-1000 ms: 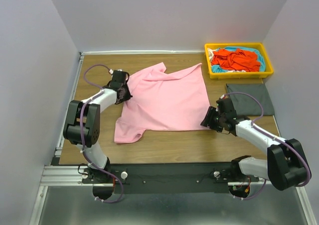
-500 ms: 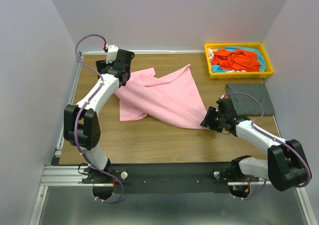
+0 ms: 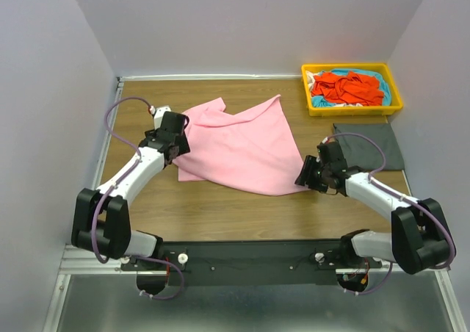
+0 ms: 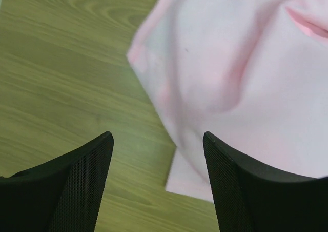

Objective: Fold and stack the t-shirts
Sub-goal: Flatten the tshirt out

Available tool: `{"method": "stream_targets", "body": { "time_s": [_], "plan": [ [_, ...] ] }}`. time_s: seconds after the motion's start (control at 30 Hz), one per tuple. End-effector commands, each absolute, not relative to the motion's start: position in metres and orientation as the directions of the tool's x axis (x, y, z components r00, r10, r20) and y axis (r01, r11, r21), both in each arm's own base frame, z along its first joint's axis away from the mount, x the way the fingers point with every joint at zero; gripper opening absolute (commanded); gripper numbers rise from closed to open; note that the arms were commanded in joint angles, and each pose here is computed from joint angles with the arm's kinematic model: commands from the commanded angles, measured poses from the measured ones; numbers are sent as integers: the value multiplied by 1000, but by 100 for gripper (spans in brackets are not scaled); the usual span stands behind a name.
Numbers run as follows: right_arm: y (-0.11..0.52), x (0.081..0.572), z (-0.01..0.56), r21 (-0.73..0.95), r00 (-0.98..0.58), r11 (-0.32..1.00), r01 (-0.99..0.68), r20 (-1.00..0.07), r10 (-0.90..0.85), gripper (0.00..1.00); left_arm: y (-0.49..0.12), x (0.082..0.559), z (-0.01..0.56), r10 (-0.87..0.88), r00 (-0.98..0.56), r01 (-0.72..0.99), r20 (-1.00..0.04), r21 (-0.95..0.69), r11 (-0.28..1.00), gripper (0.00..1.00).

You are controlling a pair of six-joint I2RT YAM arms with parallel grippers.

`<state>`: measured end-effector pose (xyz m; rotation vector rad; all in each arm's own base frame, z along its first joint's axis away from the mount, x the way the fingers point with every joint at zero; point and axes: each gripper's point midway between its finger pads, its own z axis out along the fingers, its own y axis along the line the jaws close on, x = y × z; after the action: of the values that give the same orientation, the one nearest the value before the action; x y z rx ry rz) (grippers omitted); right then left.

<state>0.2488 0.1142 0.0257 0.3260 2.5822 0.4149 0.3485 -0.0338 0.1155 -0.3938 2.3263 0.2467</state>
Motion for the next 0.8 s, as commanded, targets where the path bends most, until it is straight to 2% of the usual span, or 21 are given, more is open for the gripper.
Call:
{"method": "stream_targets", "body": {
  "time_s": [0.0,0.23,0.37,0.47,0.77],
  "plan": [
    [109,257,27,310,-845,939,150,-453,284,63,-73,341,101,-332,-666,-291,-668,-177,940,78],
    [103,271,31,272,-828,948,168,-483,286,63,-92,313,63,-422,-720,-305,-550,-295,905,77],
    [107,277,34,286,-829,944,163,-479,288,63,-79,296,57,-466,-689,-375,-555,-277,885,59],
    [107,276,33,283,-830,946,159,-480,283,63,-73,290,58,-483,-673,-398,-561,-275,875,55],
    [111,269,29,302,-846,942,148,-455,279,63,-64,283,28,-449,-721,-423,-527,-179,888,56]
  ]
}}
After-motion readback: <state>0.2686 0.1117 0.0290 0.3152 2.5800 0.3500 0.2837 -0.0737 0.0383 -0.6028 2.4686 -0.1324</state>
